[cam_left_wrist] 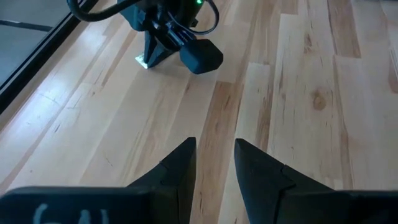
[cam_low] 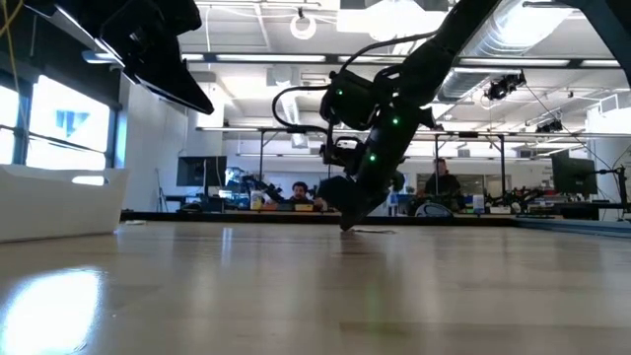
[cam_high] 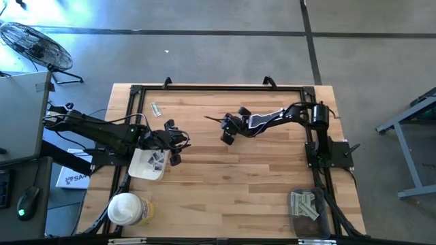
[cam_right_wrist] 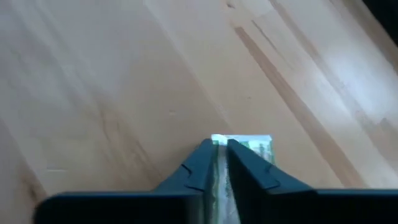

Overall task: Pick & Place First Aid Supplies
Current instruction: Put the green bandage pack into the black bin

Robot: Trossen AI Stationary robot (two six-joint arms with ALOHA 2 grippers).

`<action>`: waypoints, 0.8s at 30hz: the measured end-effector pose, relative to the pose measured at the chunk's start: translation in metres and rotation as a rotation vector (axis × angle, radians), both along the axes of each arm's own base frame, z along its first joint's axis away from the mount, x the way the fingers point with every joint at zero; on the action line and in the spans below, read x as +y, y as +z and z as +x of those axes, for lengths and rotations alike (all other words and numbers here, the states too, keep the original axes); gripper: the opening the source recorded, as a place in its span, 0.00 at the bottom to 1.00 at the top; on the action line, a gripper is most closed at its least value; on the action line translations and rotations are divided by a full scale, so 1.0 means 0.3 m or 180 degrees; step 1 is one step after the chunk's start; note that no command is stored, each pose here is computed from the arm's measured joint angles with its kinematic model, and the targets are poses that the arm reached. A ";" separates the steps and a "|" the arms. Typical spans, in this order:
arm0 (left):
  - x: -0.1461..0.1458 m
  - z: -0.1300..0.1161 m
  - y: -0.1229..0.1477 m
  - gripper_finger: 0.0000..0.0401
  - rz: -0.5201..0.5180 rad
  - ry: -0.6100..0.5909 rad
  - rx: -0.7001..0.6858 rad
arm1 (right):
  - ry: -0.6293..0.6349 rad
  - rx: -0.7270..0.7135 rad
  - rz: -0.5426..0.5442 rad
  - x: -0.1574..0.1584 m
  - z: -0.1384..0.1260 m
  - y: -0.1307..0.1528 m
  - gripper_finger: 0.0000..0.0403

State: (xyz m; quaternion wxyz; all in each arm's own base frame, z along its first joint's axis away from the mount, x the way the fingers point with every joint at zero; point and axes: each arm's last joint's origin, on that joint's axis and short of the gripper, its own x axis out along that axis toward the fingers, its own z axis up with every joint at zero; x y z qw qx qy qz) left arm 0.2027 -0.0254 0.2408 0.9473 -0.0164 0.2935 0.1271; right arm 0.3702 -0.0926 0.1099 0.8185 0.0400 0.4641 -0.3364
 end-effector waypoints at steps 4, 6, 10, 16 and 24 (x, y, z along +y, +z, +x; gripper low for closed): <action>0.000 0.000 0.000 0.27 0.0000 0.0000 0.0000 | 0.0043 -0.0106 0.0146 0.002 0.005 0.004 0.01; 0.000 0.000 0.000 0.27 0.0000 0.0000 0.0002 | 0.0058 -0.0162 0.0190 0.013 0.006 0.016 0.02; 0.000 -0.001 -0.001 0.27 0.0003 0.0001 0.0011 | 0.0193 -0.0251 0.0296 0.054 -0.001 0.075 0.00; 0.000 -0.002 -0.003 0.27 0.0007 0.0001 0.0041 | 0.0379 -0.0435 0.0479 0.145 -0.022 0.194 0.00; 0.001 -0.003 -0.003 0.27 -0.0004 0.0008 0.0041 | 0.0482 -0.0446 0.0643 0.306 -0.106 0.335 0.00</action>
